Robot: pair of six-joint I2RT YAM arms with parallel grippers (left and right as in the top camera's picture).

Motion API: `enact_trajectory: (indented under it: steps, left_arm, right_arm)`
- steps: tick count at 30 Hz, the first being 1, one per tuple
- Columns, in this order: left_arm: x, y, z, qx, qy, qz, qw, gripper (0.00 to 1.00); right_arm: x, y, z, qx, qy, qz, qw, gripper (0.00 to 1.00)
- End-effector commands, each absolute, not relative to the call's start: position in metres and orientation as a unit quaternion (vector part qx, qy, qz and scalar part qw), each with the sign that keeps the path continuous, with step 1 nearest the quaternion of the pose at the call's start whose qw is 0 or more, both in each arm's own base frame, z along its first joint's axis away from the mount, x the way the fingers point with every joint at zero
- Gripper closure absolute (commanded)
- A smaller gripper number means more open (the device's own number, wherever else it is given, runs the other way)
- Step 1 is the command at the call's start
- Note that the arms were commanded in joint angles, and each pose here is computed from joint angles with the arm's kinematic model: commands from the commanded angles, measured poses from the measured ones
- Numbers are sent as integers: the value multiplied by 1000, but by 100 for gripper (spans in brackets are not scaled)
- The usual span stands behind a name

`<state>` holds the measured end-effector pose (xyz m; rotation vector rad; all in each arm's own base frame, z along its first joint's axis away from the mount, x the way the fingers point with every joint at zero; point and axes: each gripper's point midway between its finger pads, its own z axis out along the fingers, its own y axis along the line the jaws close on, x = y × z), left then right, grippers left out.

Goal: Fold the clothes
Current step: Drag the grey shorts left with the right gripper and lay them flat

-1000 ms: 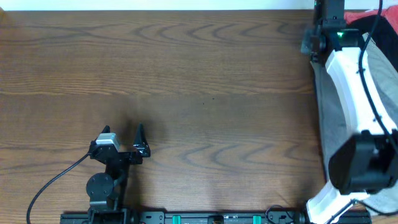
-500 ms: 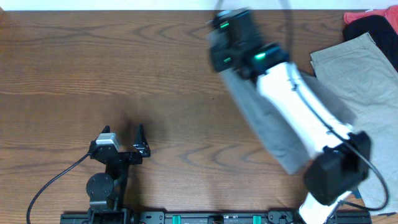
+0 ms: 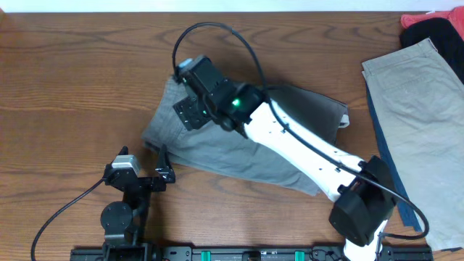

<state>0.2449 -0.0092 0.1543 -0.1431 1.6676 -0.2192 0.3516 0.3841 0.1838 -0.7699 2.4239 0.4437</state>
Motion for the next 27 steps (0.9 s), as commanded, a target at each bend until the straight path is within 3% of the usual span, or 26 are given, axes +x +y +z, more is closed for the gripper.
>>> enact_trajectory:
  steps: [1, 2, 7, 16, 19, 21, 24, 27]
  left_arm:
    - [244, -10, 140, -61, 753, -97, 648, 2]
    - [244, -10, 140, -61, 753, -97, 648, 2]
    - [244, -10, 140, -61, 753, -97, 648, 2]
    - [244, -10, 140, -61, 753, -97, 648, 2]
    - [244, -10, 140, -61, 753, -97, 648, 2]
    - [244, -10, 140, -61, 753, -97, 648, 2]
    - [244, -10, 140, -61, 753, -97, 648, 2]
    - [244, -10, 140, -61, 753, -97, 648, 2]
  right_arm:
    - [392, 337, 245, -215, 910, 107, 339, 9]
    - [396, 317, 255, -197, 917, 85, 335, 1]
    - [405, 216, 270, -86, 952, -9, 293, 1]
    - [371, 56, 201, 58, 992, -81, 73, 1]
    - [361, 34, 168, 87, 993, -80, 24, 28]
    - [357, 28, 146, 101, 993, -68, 5, 39]
    - [349, 22, 115, 113, 992, -55, -20, 39]
    - [339, 18, 87, 121, 990, -54, -39, 31]
